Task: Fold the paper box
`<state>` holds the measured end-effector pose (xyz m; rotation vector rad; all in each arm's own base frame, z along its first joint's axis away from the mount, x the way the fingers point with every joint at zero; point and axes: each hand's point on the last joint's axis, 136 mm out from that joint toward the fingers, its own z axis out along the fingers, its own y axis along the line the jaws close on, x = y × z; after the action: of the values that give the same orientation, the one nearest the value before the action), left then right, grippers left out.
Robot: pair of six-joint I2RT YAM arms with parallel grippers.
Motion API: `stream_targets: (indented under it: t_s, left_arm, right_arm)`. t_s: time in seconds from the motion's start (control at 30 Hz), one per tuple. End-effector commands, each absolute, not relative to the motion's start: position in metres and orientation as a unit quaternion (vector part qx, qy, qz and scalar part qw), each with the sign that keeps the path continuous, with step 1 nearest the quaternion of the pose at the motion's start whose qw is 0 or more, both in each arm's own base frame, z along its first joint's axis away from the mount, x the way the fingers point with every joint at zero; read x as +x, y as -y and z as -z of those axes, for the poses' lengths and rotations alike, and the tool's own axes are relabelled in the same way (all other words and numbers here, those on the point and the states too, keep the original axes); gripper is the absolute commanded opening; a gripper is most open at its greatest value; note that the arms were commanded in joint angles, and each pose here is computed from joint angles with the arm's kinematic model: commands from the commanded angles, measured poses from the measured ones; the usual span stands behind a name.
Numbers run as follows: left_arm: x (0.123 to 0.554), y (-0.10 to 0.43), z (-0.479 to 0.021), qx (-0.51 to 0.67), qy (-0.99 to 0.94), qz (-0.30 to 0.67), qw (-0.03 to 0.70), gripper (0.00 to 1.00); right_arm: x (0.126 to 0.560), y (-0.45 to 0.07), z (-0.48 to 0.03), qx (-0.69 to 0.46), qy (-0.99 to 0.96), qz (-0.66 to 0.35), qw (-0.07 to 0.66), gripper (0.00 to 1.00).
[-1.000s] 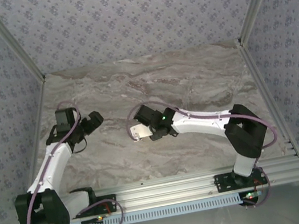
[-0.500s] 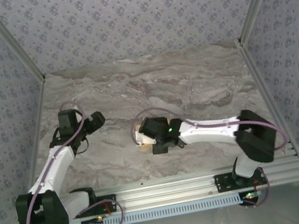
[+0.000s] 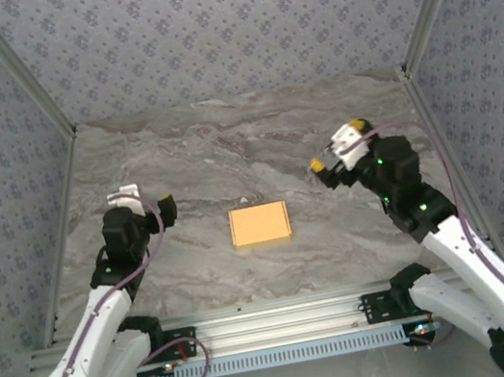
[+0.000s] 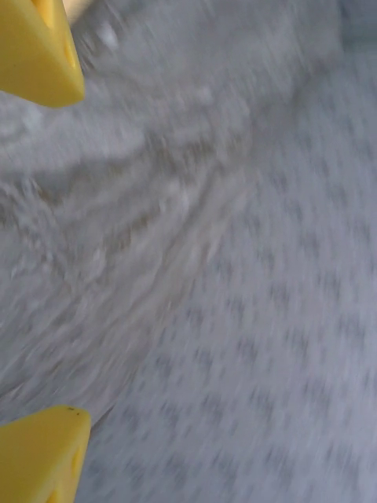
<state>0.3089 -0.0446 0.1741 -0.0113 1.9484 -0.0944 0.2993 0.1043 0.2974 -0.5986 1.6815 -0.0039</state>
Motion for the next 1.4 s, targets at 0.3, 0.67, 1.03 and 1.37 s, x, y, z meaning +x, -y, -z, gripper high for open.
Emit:
stream_targets:
  t_s: [0.3, 0.67, 1.03, 1.37]
  left_arm:
    - [0.335, 0.031, -0.144, 0.057, -0.793, -0.013, 0.607, 0.99]
    - [0.378, 0.014, -0.104, 0.039, -0.808, 0.002, 0.588, 0.99]
    - [0.398, -0.006, -0.090, -0.007, -0.830, 0.005, 0.558, 0.99]
    - [0.397, -0.007, -0.089, -0.011, -0.831, -0.005, 0.556, 0.99]
  right_arm:
    - [0.329, 0.027, -0.139, 0.055, -0.799, 0.033, 0.598, 1.00]
    - [0.374, 0.023, -0.099, 0.028, -0.812, 0.028, 0.582, 1.00]
    - [0.390, 0.018, -0.083, 0.015, -0.837, 0.033, 0.546, 1.00]
    - [0.392, 0.014, -0.084, 0.004, -0.839, 0.021, 0.544, 1.00]
